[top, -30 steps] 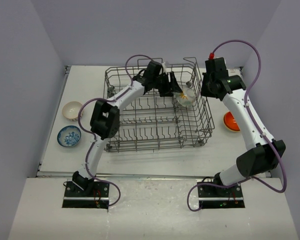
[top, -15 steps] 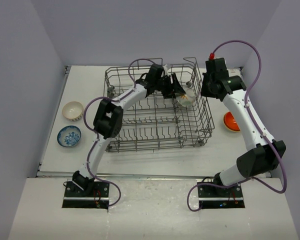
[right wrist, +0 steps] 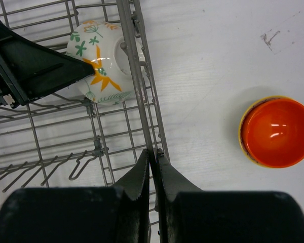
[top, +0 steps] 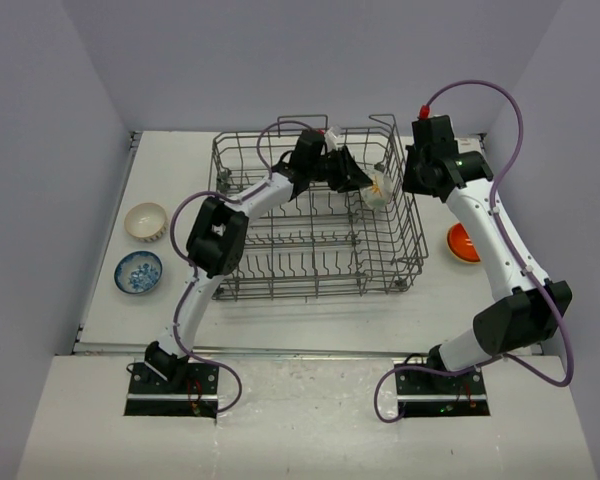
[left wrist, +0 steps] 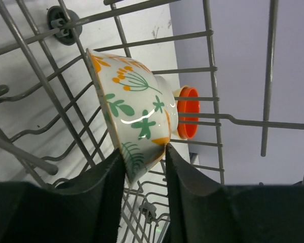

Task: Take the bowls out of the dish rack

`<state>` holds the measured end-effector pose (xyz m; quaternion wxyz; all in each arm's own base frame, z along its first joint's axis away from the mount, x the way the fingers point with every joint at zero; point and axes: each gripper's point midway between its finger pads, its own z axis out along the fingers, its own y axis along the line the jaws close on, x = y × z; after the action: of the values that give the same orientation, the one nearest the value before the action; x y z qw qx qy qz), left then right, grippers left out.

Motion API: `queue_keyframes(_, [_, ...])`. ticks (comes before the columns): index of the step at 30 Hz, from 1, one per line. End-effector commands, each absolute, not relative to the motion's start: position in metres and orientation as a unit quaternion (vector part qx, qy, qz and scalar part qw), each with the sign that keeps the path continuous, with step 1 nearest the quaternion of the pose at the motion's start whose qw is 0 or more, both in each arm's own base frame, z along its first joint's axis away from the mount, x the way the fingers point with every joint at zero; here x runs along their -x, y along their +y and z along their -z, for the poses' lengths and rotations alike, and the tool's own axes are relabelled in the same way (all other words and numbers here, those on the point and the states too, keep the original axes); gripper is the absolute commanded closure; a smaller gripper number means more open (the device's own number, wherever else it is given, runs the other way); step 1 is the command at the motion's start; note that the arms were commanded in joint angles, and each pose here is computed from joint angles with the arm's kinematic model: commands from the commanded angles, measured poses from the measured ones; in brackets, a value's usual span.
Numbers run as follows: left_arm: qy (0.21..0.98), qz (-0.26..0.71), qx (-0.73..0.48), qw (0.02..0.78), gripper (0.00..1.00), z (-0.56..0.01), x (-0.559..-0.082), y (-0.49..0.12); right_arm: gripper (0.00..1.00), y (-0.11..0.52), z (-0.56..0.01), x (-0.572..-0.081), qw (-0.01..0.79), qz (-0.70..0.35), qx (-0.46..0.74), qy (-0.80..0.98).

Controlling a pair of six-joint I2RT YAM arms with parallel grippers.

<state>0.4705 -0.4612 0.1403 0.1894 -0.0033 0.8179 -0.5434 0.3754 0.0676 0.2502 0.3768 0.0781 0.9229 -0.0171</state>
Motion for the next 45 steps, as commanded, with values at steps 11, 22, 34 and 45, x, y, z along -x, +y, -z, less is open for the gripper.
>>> queue_keyframes(11, [0.74, 0.653, 0.01, 0.161, 0.79, -0.177, -0.452, -0.486, 1.0, 0.079, -0.241, -0.377, 0.365, -0.004, -0.073, 0.928])
queue_keyframes(22, [0.725, 0.668, 0.037, 0.161, 0.98, -0.163, -0.462, -0.493, 1.0, 0.081, -0.241, -0.377, 0.365, -0.007, -0.072, 0.928])
queue_keyframes(34, [0.758, 0.613, 0.021, 0.222, 1.0, -0.191, -0.462, -0.473, 1.0, 0.082, -0.237, -0.382, 0.362, -0.006, -0.073, 0.929])
queue_keyframes(45, [0.756, 0.599, -0.019, 0.263, 1.0, -0.249, -0.451, -0.44, 1.0, 0.086, -0.235, -0.389, 0.359, -0.01, -0.073, 0.93])
